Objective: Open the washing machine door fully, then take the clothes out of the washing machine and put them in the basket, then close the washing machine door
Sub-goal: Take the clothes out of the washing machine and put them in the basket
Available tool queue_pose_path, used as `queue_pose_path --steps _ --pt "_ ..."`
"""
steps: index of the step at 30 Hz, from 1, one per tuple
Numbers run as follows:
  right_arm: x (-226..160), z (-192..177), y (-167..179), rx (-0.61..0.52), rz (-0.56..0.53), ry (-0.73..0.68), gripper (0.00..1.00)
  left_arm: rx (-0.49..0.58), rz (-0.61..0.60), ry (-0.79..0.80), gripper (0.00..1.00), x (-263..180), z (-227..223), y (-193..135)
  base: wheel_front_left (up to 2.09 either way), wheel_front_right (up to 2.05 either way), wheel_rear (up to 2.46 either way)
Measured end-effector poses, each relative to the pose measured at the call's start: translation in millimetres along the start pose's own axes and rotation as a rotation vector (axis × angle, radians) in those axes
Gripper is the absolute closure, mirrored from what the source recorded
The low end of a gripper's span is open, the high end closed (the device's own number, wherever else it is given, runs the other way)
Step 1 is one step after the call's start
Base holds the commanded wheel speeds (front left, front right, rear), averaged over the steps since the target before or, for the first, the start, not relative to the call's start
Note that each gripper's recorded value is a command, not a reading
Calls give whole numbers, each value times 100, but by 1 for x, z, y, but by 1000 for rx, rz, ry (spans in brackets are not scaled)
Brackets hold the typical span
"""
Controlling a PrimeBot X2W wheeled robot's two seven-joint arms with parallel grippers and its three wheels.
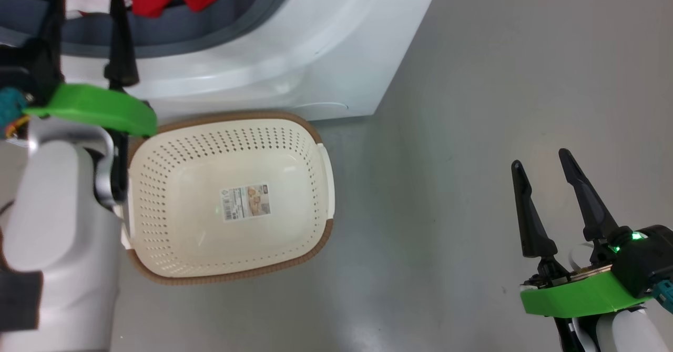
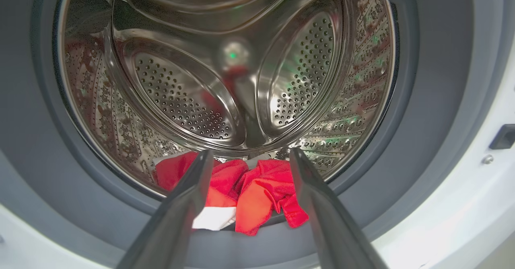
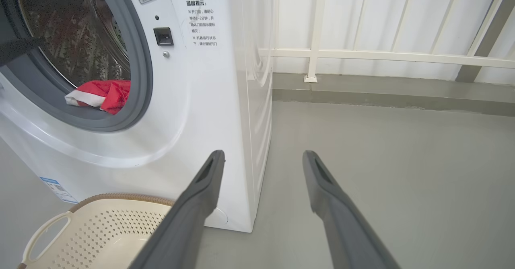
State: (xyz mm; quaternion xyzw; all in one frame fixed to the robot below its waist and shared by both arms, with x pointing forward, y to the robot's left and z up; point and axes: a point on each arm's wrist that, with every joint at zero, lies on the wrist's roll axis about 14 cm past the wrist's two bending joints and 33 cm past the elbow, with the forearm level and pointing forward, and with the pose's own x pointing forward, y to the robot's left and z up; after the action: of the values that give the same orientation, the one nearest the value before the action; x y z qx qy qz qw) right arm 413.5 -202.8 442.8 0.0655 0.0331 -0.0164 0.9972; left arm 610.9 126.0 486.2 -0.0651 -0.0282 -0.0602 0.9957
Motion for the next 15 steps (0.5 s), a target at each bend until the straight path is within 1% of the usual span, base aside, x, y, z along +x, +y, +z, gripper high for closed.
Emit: queue_pose_path --steps 8,15 --pt "8 -9 -8 -13 -20 21 0 51 16 61 0 31 -21 12 0 0 0" --pt "5 -22 -9 -15 -22 60 0 75 30 114 0 59 -27 21 0 0 0"
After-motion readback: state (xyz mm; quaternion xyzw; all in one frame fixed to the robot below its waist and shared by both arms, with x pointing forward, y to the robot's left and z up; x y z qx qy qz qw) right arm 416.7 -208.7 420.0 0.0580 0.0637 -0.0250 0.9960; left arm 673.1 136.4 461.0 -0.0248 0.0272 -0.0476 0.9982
